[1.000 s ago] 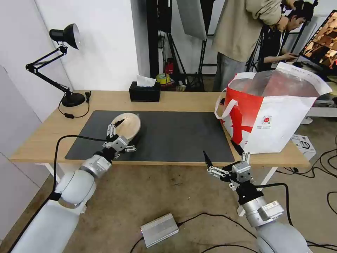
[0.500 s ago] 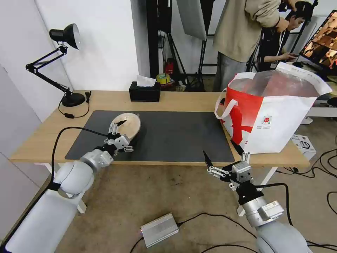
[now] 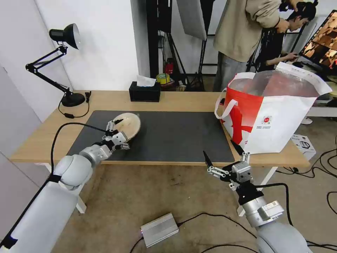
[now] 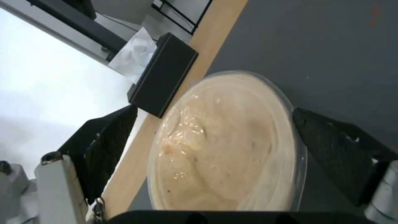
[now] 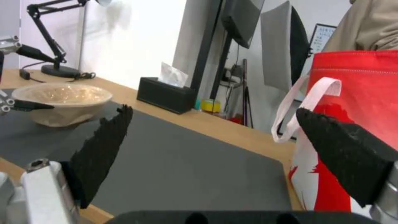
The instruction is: Pick up the trash from the table and place it into the takeout bag.
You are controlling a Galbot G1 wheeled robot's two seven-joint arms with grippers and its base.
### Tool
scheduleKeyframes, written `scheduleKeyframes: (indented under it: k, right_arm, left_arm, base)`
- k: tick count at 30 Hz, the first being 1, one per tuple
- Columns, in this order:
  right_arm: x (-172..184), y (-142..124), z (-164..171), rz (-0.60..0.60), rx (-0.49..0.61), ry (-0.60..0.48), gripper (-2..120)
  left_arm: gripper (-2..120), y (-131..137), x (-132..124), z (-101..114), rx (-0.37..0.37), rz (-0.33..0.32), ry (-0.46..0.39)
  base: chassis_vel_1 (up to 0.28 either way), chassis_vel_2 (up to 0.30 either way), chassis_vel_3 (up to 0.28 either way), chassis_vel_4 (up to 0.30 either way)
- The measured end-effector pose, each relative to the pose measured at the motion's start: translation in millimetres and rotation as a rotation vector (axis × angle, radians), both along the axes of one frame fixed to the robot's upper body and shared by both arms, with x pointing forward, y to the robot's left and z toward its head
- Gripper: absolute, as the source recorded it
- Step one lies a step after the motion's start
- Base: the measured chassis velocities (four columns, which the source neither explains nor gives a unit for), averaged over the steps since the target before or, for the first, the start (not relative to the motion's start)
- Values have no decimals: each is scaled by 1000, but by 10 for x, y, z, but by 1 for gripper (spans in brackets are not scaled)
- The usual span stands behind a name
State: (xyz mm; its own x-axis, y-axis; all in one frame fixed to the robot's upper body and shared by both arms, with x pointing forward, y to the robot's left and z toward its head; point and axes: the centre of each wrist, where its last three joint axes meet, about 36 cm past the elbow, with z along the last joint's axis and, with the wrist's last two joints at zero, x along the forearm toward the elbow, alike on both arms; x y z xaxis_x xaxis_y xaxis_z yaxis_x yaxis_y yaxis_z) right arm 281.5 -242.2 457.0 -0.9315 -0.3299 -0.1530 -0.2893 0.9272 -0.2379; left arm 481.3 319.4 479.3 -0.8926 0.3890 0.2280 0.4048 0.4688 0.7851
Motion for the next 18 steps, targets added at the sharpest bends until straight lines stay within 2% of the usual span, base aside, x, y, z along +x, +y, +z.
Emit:
scheduleKeyframes:
  k: [18]
  right_arm:
    - [0,0,0,0,0,0,100]
  left_arm:
    - [100,14,128,-20,30,-36,55]
  base:
    - [0,0,0,0]
